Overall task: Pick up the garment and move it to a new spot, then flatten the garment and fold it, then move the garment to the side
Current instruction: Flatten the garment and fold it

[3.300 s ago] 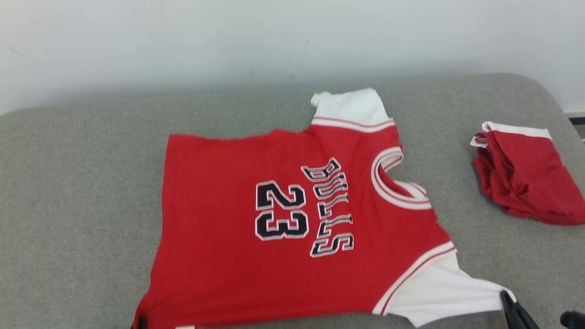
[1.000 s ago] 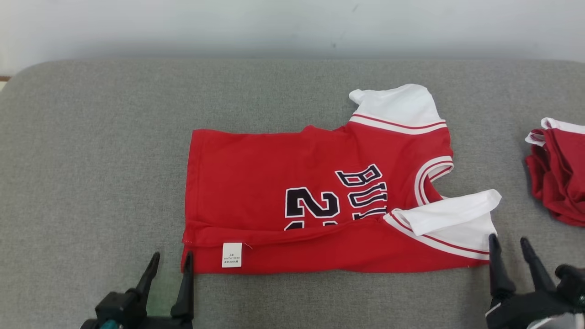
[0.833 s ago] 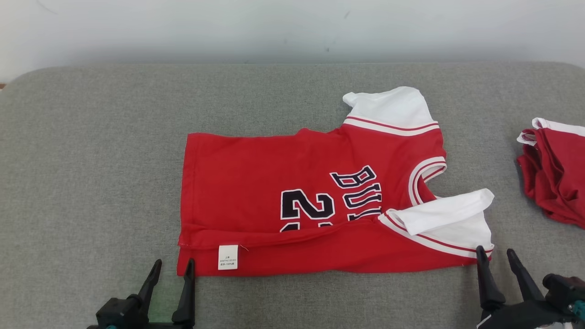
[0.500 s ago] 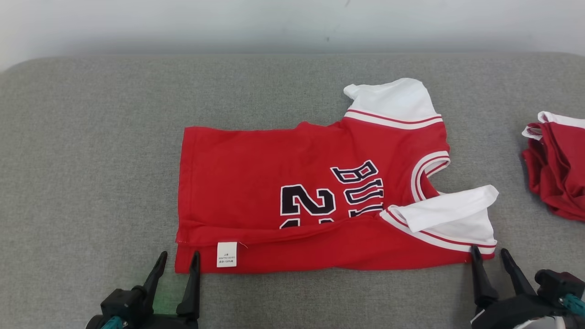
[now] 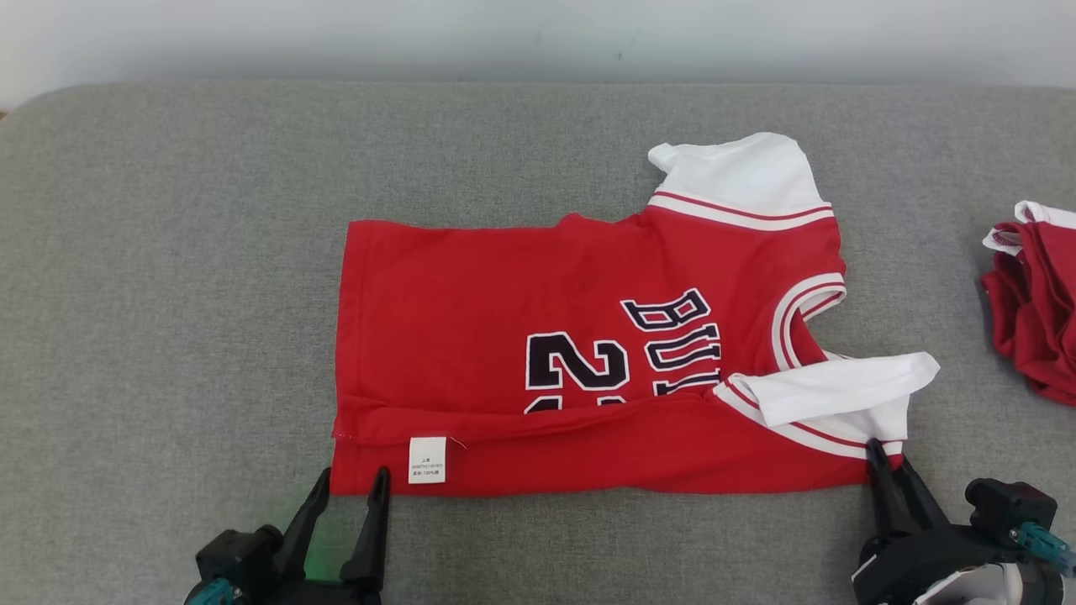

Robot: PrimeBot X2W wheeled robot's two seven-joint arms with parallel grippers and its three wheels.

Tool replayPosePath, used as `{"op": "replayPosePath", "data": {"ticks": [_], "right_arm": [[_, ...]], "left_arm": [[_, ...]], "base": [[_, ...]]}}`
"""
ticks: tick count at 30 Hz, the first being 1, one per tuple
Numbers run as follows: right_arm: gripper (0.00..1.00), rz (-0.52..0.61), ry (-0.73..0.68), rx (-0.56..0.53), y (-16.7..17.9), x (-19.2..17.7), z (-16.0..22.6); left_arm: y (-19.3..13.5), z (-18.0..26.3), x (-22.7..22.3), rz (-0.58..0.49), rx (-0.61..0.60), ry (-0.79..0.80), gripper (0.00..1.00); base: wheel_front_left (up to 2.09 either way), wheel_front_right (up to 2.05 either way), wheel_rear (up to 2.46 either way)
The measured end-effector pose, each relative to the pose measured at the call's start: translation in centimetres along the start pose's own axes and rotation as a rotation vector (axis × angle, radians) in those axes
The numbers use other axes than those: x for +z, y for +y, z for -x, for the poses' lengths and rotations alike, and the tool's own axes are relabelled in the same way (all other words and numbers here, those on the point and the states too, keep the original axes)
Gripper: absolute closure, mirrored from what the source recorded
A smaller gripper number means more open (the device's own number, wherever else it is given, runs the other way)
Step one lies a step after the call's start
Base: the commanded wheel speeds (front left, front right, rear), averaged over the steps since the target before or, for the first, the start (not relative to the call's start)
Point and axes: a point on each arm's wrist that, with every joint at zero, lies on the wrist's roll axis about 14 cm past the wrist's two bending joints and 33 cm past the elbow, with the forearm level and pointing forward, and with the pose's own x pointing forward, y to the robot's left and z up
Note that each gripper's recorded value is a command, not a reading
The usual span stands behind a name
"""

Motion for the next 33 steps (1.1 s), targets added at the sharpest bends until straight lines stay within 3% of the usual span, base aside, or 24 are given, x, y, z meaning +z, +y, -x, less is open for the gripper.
{"op": "replayPosePath", "data": {"ticks": [6, 7, 9, 19, 33], "right_arm": [[1.00, 0.001, 0.001, -0.003, -0.2, 0.0, 0.0], [1.00, 0.001, 0.000, -0.004, -0.2, 0.0, 0.0], [1.00, -0.001, -0.002, -0.005, -0.2, 0.1, -0.1], [1.00, -0.002, -0.010, -0.010, -0.2, 0.3, 0.7], [1.00, -0.016, -0.039, -0.003, 0.3, 0.5, 4.4]], "left_arm": [[-0.2, -0.6, 0.0, 0.028, -0.009, -0.001, 0.00], [-0.4, -0.7, -0.2, 0.026, -0.016, 0.003, 0.13], [-0.8, -0.9, -0.5, 0.024, -0.028, 0.012, 1.00], [-1.3, -0.7, -0.7, 0.007, -0.043, 0.024, 1.00], [0.7, 3.4, -1.8, -0.045, 0.031, 0.067, 1.00]], "base": [[0.00, 0.00, 0.00], [0.00, 0.00, 0.00], [0.00, 0.00, 0.00], [0.00, 0.00, 0.00], [0.00, 0.00, 0.00]]}}
